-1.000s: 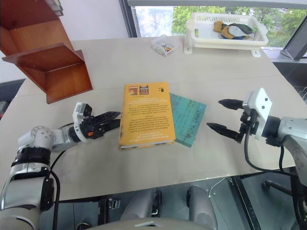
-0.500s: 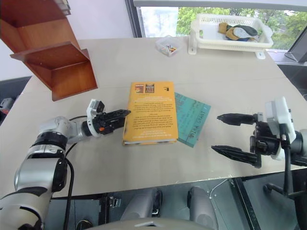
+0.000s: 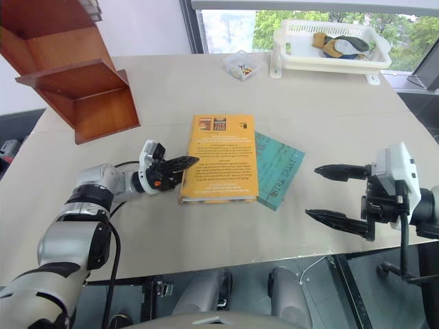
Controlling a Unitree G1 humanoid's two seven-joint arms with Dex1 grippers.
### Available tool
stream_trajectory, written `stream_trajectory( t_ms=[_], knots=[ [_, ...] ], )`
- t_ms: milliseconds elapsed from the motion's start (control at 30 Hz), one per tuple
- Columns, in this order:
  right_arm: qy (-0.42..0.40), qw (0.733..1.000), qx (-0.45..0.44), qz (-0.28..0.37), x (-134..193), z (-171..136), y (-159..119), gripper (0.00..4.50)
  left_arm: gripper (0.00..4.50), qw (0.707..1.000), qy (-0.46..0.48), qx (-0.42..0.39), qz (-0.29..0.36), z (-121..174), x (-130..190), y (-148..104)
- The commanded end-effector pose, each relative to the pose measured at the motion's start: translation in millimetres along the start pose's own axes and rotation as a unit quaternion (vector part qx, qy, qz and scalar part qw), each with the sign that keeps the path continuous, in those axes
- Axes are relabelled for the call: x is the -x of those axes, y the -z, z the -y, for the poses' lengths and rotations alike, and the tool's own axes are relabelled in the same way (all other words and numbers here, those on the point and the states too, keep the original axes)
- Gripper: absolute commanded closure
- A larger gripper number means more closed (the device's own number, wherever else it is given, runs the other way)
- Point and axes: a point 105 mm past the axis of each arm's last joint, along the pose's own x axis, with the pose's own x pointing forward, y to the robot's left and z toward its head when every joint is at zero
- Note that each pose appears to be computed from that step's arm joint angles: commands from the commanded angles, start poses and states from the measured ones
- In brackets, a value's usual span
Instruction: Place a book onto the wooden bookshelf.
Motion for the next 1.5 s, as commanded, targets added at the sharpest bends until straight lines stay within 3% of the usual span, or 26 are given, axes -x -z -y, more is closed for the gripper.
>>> stream_trajectory(
  t_ms=[33, 133, 233, 300, 533, 767, 967, 1100, 1233, 1400, 1433, 1500],
  knots=[
    [0.009, 0.999, 0.031, -0.008, 1.0, -0.3, -4.8, 0.00, 1.68, 1.000, 0.012, 0.005, -0.013, -0.1, -7.7, 2.3],
    [0.009, 0.999, 0.030, -0.007, 1.0, -1.5, -4.3, 0.00, 2.24, 1.000, 0.012, 0.006, -0.013, -0.8, -7.2, 2.3],
    [0.011, 1.000, 0.029, -0.005, 1.7, -2.1, -3.7, 0.00, 3.59, 1.000, 0.013, 0.011, -0.016, -0.9, -5.9, 3.8],
    [0.013, 1.000, 0.027, -0.004, 2.2, -1.8, -2.8, 0.00, 4.20, 1.000, 0.015, 0.014, -0.017, 0.1, -5.6, 4.4],
    [0.014, 1.000, 0.023, -0.004, 2.6, -2.0, 0.2, 0.00, 4.26, 1.000, 0.025, -0.010, -0.012, 7.6, -2.3, 0.7],
    [0.024, 0.999, 0.029, 0.033, 7.5, 6.1, -10.2, 0.00, 4.26, 0.975, 0.122, -0.186, 0.013, 90.1, -23.9, -30.5],
    [0.054, 0.991, 0.026, 0.119, 10.2, 23.0, -24.3, 0.00, 4.26, 0.929, 0.061, -0.362, 0.044, 121.5, -43.9, -48.4],
    [0.052, 0.990, 0.028, 0.129, 4.8, 29.3, -22.7, 0.00, 4.26, 0.845, -0.029, -0.529, 0.073, 143.1, -61.9, -73.3],
    [0.049, 0.988, 0.027, 0.145, 2.0, 36.2, -24.0, 0.00, 4.26, 0.675, -0.108, -0.729, 0.028, 169.3, -78.5, -82.6],
    [0.055, 0.977, 0.019, 0.204, 3.9, 51.2, -34.9, 0.00, 4.26, 0.450, -0.206, -0.866, -0.069, 188.6, -68.7, -94.9],
    [0.052, 0.975, 0.015, 0.215, 4.6, 53.6, -36.6, 0.00, 4.26, 0.413, -0.225, -0.879, -0.080, 193.8, -63.8, -99.1],
    [0.042, 0.971, 0.008, 0.234, 6.3, 56.6, -40.5, 0.00, 4.26, 0.371, -0.249, -0.890, -0.089, 203.9, -54.9, -104.1]
  ],
)
